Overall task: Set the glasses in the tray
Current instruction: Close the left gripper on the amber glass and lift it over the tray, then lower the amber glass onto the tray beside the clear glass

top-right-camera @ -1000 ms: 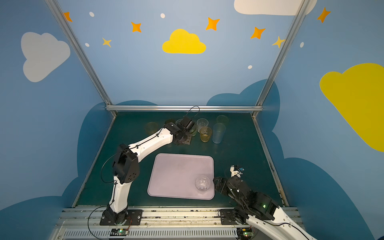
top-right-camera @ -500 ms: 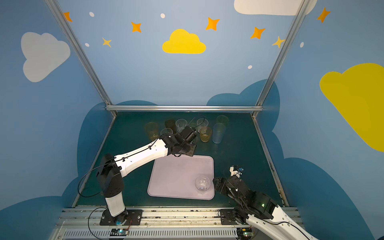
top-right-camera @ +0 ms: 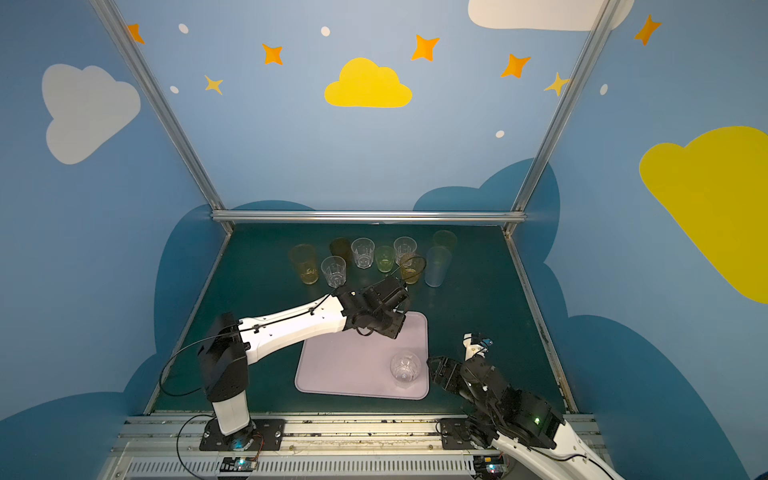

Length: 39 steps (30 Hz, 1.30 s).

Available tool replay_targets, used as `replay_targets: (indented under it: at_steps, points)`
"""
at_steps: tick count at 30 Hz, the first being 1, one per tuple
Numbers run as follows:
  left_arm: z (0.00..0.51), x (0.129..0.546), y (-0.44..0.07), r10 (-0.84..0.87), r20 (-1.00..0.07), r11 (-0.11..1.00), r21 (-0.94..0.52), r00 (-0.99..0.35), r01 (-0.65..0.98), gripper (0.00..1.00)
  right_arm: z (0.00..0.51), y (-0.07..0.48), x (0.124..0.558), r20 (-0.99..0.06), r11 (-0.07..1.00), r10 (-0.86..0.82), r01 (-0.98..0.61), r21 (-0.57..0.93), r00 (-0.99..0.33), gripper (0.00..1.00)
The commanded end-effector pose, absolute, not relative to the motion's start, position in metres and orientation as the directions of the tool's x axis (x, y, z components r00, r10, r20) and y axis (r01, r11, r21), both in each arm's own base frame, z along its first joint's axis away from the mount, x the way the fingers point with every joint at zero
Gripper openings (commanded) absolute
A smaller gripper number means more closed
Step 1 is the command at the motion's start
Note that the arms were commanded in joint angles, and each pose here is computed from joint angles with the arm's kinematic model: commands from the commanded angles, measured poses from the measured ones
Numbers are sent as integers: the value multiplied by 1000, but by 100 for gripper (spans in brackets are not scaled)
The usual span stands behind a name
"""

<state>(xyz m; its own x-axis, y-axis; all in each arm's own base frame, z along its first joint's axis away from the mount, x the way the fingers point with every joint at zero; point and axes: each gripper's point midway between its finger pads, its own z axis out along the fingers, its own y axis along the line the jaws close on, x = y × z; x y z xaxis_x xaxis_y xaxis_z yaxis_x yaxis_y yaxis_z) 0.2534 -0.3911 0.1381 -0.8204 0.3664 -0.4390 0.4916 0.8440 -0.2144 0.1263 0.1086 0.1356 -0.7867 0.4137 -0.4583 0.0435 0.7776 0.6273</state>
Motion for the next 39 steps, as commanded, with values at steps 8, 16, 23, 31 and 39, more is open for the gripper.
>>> replay_targets:
  at_steps: [8, 16, 23, 31, 39]
  points:
    - [111, 248, -410, 373, -372, 834, -268, -850, 483, 4, 130, 106, 121, -440, 776, 415, 57, 628, -796, 86]
    - [100, 240, -419, 389, -332, 822, -296, -860, 486, 4, 128, 103, 122, -445, 783, 417, 64, 619, -792, 86]
    - [99, 233, -425, 397, -317, 812, -316, -861, 491, 4, 126, 102, 122, -443, 785, 420, 73, 615, -792, 86]
    - [94, 227, -431, 418, -297, 808, -310, -859, 501, 4, 125, 100, 121, -438, 782, 428, 80, 618, -791, 86]
    - [91, 219, -437, 433, -286, 799, -316, -855, 511, 4, 123, 98, 121, -438, 783, 431, 85, 616, -789, 86]
